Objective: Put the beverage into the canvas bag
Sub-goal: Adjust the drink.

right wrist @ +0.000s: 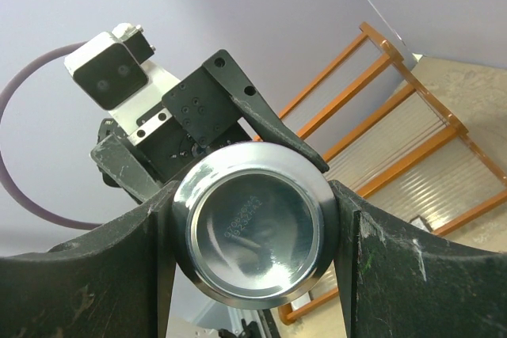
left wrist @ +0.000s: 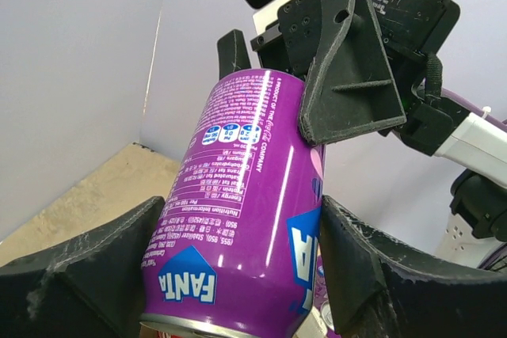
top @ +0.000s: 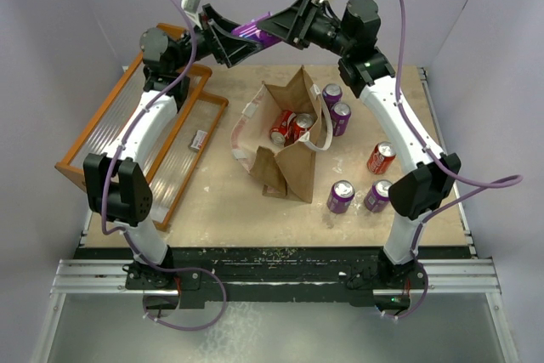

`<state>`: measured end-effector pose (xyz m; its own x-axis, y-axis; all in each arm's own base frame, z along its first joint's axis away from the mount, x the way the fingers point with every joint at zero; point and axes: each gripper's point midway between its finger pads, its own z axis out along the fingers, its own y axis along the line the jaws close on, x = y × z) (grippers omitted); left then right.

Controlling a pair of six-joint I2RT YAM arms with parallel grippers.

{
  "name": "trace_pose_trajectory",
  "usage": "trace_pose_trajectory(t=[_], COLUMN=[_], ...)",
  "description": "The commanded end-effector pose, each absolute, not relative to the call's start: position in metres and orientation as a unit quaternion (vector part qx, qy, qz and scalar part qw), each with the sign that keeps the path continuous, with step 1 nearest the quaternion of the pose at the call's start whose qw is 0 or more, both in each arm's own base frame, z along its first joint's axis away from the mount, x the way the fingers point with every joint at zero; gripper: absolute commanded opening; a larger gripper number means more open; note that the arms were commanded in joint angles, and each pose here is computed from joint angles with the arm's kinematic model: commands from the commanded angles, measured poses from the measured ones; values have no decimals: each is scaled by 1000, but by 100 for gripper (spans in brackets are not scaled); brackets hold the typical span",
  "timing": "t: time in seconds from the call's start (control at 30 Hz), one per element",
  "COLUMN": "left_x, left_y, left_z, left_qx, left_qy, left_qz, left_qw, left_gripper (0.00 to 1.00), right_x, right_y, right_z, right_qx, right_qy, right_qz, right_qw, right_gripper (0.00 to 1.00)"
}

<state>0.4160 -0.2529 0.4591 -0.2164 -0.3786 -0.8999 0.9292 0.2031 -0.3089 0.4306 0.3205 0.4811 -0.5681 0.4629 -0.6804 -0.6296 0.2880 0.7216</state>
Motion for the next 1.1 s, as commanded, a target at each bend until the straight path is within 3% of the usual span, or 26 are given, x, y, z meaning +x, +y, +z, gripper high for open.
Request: trace_pose_trajectory(t=[0.0,0.13,0.3,0.57,0.73,0.83,0.9,1.0,1.07], left_x=[387,389,389,389,388,386,384,384,383], left_y=[-248,-243,-240,-240,-236,-236,-236,-235,-235], left_z=[488,486,485,487,489,489,488,480,474], left_qx=[285,278,278,293,306,329,341,351,362], left_qy=[496,500,501,493,485,480,481,493,503], left_qz=[-575,-573,-570,-562,-547,-532,-524,-514,-507], left_qw=[585,587,589,596,609,615,615,608,599], left_gripper=[74,93,96,68,43,28,1,0,0], right_x=[390,391,391,396,409,415,417,424,430], right_y=[299,298,297,295,292,294,295,286,277], right_z=[578,579,580,574,560,539,523,494,475], right_qx=[-96,-92,-90,-84,-76,-85,-101,-121,-123], right_qy=[556,555,555,561,573,588,598,617,631], right_qz=[620,620,618,613,599,587,579,559,548], right_qw=[545,547,549,550,554,549,545,541,536], right_gripper=[0,0,0,0,2,27,46,80,91])
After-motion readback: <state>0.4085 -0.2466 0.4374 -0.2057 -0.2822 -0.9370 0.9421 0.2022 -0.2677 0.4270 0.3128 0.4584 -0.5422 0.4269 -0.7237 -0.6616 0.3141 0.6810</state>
